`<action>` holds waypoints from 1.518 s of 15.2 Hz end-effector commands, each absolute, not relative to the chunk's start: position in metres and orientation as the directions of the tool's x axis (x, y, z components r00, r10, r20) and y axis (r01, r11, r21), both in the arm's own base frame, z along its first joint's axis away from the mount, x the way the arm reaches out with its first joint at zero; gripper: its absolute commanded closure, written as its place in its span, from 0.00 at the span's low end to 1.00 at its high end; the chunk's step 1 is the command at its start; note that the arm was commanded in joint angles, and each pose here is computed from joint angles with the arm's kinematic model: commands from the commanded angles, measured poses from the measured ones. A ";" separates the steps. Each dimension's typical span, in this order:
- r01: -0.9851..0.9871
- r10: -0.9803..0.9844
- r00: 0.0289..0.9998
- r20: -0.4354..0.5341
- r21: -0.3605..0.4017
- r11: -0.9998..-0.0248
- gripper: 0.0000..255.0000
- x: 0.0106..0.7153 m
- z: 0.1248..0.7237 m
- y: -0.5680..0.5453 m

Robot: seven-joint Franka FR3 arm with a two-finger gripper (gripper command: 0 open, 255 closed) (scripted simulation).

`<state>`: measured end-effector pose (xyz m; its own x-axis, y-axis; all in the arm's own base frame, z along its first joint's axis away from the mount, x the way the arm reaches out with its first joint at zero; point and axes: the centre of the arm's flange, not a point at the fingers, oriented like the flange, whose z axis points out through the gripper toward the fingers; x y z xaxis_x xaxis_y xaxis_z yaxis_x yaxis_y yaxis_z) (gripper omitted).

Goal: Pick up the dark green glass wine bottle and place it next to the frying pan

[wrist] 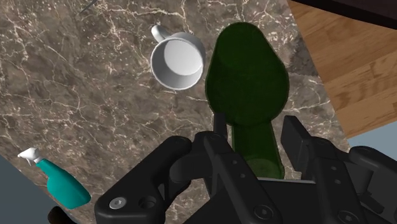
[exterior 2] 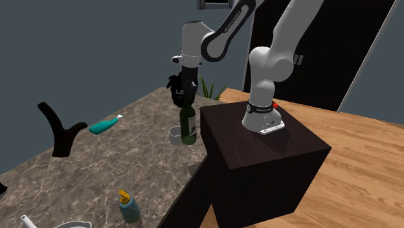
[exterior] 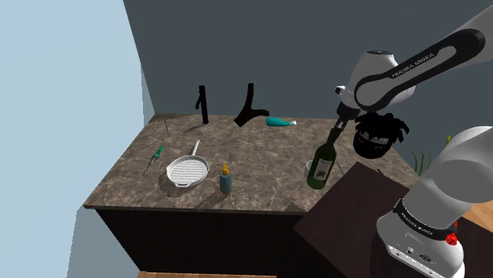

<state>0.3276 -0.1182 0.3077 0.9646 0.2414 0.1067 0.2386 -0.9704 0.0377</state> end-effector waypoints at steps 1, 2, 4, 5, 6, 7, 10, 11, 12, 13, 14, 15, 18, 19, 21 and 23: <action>0.238 0.241 0.965 0.106 0.038 -0.970 1.00 0.327 0.318 -0.118; 0.238 0.241 0.965 0.106 0.038 -0.970 1.00 0.327 0.324 -0.118; 0.238 0.241 0.965 0.106 0.038 -0.970 1.00 0.327 0.334 -0.118; 0.238 0.241 0.965 0.106 0.038 -0.970 1.00 0.327 0.340 -0.118; 0.238 0.241 0.965 0.106 0.038 -0.970 1.00 0.327 0.345 -0.118; 0.238 0.241 0.965 0.106 0.038 -0.970 1.00 0.327 0.350 -0.118; 0.238 0.241 0.965 0.106 0.038 -0.970 1.00 0.327 0.366 -0.118; 0.238 0.241 0.965 0.106 0.038 -0.970 1.00 0.327 0.371 -0.118; 0.238 0.241 0.965 0.106 0.038 -0.970 1.00 0.327 0.377 -0.118; 0.238 0.241 0.965 0.106 0.038 -0.970 1.00 0.327 0.382 -0.118; 0.238 0.241 0.965 0.106 0.038 -0.970 1.00 0.327 0.387 -0.118; 0.238 0.241 0.965 0.106 0.038 -0.970 1.00 0.327 0.392 -0.118; 0.238 0.241 0.965 0.106 0.038 -0.970 1.00 0.327 0.408 -0.118; 0.238 0.241 0.965 0.106 0.038 -0.970 1.00 0.327 0.414 -0.118; 0.238 0.241 0.965 0.106 0.038 -0.970 1.00 0.327 0.424 -0.118; 0.238 0.241 0.965 0.106 0.038 -0.970 1.00 0.327 0.435 -0.118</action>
